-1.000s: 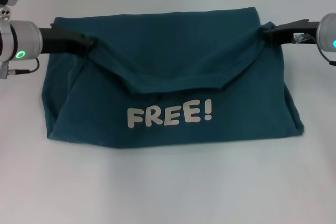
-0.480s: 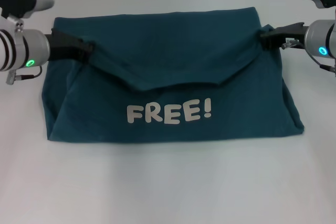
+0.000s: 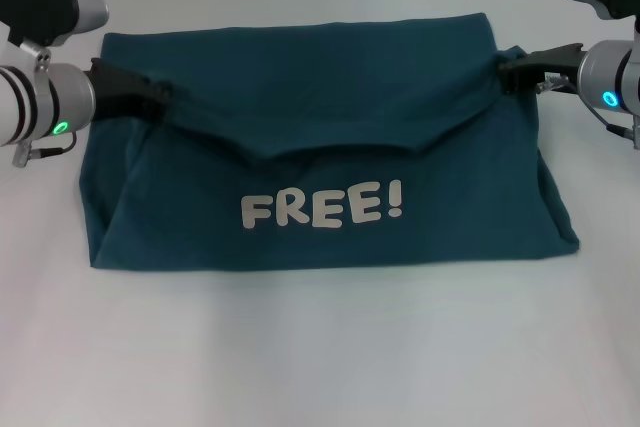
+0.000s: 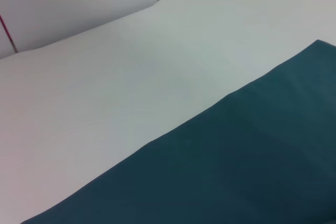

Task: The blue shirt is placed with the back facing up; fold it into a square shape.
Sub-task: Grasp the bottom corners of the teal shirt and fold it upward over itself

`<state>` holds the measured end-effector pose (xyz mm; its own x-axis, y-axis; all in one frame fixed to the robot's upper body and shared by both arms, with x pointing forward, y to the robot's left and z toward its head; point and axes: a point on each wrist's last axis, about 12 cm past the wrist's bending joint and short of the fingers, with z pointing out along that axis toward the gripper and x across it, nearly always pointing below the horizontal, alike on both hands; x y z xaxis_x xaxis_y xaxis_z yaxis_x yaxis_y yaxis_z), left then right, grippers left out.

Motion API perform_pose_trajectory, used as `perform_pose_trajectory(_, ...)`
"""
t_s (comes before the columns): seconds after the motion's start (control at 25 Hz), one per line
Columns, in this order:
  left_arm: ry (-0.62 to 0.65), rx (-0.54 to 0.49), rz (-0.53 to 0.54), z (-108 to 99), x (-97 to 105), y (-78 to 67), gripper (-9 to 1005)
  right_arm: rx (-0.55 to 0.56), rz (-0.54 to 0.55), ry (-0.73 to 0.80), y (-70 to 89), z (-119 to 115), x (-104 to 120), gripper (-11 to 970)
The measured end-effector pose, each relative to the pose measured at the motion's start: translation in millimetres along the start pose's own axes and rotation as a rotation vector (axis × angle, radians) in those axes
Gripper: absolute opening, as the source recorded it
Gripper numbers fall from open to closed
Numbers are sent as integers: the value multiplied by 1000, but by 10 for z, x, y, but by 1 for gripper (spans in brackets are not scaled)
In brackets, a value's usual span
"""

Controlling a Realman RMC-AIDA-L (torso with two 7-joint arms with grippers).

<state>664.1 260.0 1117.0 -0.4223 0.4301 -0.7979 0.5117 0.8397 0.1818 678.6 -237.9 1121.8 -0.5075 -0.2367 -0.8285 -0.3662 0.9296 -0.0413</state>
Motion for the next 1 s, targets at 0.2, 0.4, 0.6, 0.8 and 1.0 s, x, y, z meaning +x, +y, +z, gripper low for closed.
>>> perform_pose_trajectory(0.2,1,-29,-7,33,30,-19,57,11,8,0,-4,13,25,57)
perform_pose_trajectory(0.4,-1,-59,-22,53,56,-22,90,17,4,-11,10,23,-3,58)
perform_pose_trajectory(0.6,-9,-110,-74,68,74,10,124,-8,-11,-14,94,48,-62,68)
perform_pose_trajectory(0.8,-15,-143,-84,78,90,9,158,-8,-14,-18,118,61,-75,136)
perform_pose_trajectory(1.0,-1,-131,-82,102,114,-16,286,3,-10,-22,92,57,-74,282)
